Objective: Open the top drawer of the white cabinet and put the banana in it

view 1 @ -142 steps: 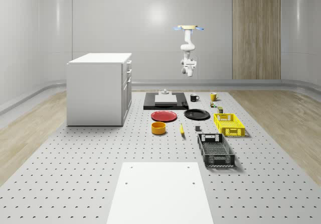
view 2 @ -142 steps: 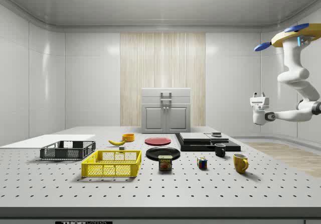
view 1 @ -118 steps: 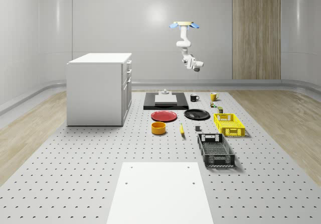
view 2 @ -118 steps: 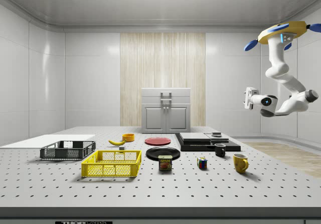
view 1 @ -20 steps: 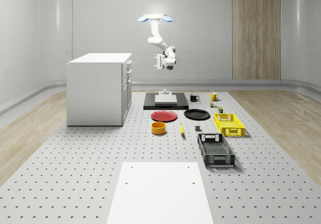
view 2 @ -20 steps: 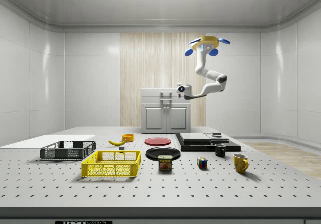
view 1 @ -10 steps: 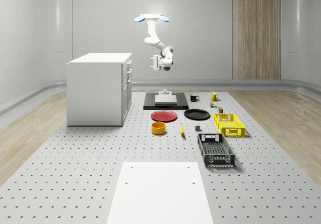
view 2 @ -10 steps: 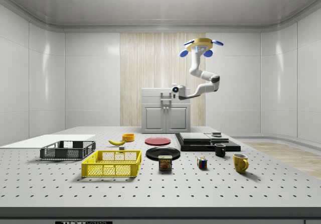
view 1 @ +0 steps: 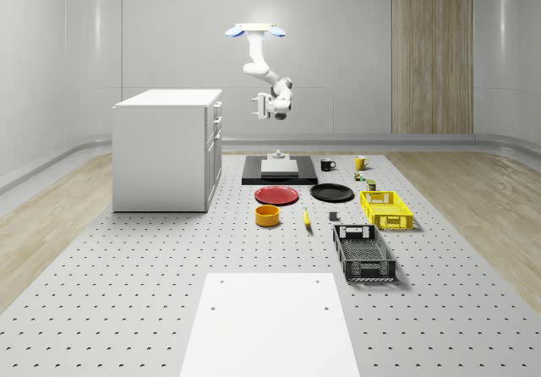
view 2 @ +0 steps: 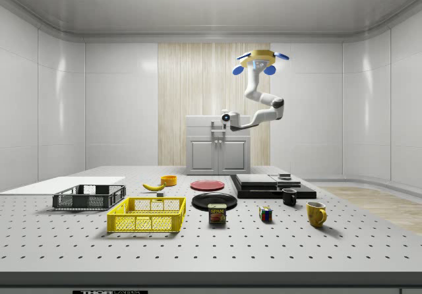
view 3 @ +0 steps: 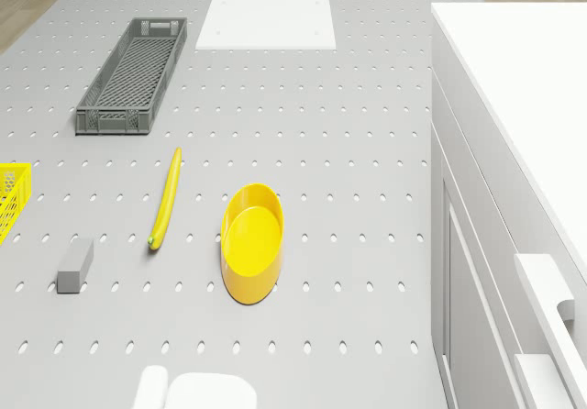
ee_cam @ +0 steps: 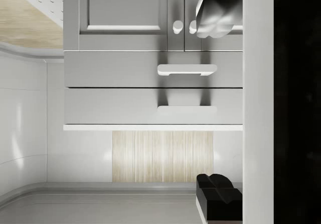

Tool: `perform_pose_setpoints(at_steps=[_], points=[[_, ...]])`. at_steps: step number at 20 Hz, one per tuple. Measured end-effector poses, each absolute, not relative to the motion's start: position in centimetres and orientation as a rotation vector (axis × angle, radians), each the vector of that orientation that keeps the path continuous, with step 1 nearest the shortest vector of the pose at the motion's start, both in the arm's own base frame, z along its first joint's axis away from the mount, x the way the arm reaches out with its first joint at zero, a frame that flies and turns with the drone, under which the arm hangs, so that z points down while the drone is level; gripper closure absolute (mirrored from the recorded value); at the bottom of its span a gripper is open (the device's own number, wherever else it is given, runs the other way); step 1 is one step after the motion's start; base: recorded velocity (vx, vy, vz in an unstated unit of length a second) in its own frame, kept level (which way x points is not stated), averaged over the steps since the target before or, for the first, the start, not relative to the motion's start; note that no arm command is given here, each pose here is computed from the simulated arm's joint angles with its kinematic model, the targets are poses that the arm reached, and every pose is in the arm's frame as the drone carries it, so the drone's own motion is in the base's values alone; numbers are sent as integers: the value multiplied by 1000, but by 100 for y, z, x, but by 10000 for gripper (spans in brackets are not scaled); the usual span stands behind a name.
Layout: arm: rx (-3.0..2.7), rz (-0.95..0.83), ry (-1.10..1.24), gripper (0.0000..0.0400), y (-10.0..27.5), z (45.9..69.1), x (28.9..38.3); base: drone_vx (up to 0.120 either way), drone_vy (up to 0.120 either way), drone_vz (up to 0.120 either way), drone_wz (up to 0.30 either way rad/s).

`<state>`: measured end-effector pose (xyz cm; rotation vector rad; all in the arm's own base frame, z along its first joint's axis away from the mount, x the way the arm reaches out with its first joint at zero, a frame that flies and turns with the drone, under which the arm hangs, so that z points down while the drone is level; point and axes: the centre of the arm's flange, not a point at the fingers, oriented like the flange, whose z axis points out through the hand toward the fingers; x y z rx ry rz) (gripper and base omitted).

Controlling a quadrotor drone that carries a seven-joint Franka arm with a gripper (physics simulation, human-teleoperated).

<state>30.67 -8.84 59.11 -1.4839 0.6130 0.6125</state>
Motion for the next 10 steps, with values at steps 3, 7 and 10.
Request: perform_pose_setpoints(at_steps=[3,7,10], points=[[-1484,613,613,0,-762,5911,3066,0,0,0,0],[-1484,613,613,0,-571,5912,3065,0,0,0,0],[-1484,613,613,0,-415,5912,3064,0,0,0,0]])
